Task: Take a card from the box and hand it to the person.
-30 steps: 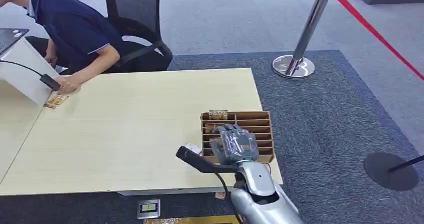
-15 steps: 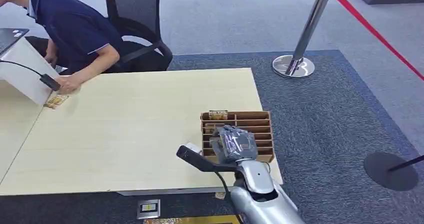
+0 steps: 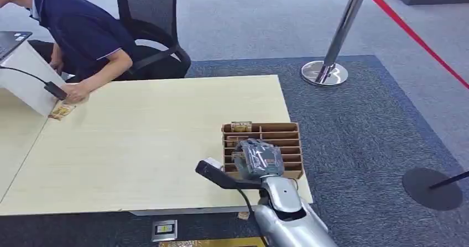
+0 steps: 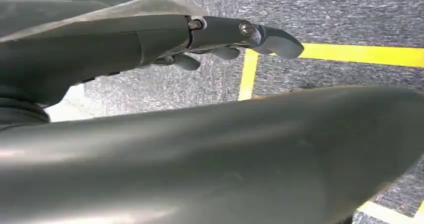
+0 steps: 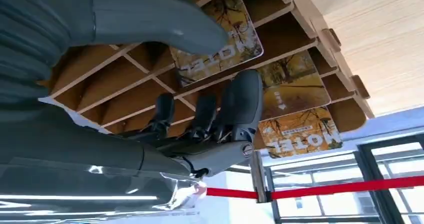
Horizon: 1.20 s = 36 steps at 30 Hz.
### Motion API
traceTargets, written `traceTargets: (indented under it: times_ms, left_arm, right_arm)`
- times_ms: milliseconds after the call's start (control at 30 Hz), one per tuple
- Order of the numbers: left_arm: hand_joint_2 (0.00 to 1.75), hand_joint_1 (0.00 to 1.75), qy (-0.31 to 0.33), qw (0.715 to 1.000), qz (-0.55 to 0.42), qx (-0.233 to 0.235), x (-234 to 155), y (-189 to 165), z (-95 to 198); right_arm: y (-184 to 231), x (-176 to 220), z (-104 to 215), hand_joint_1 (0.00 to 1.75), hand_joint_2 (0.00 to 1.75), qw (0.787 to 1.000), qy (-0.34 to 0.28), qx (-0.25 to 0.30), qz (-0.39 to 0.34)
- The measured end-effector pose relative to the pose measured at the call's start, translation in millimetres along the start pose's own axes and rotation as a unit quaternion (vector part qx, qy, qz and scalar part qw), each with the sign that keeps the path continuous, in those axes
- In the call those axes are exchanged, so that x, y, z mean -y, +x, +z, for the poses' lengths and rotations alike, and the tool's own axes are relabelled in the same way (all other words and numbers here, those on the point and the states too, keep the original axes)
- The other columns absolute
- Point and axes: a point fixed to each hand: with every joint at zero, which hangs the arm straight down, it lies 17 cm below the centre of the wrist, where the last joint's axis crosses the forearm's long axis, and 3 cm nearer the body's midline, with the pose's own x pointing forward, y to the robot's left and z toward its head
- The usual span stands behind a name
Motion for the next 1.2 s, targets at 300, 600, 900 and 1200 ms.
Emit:
traceTargets:
  times_ms: [300,600,900,1200]
  left_arm:
    - [0.0,0.0,0.0,1.0,0.0,0.0,0.1,0.0,0.0]
    - [0.0,0.0,0.0,1.0,0.0,0.0,0.1,-0.1,0.0]
    - [0.0,0.0,0.0,1.0,-0.001,0.0,0.1,-0.2,0.0]
    - [0.0,0.0,0.0,1.0,-0.001,0.0,0.1,-0.4,0.0]
  right_arm:
    - [-2.5,-3.0,-1.2,0.91,1.75,1.0,0.003,-0.002,0.001]
    - [-6.2,-3.8,-1.0,0.86,1.75,1.0,0.004,-0.01,0.002]
    - [-13.4,-1.9,-1.7,0.86,1.75,1.0,0.002,-0.021,0.001]
    - [-15.3,-2.9,-1.4,0.87,1.75,1.0,0.004,-0.025,0.002]
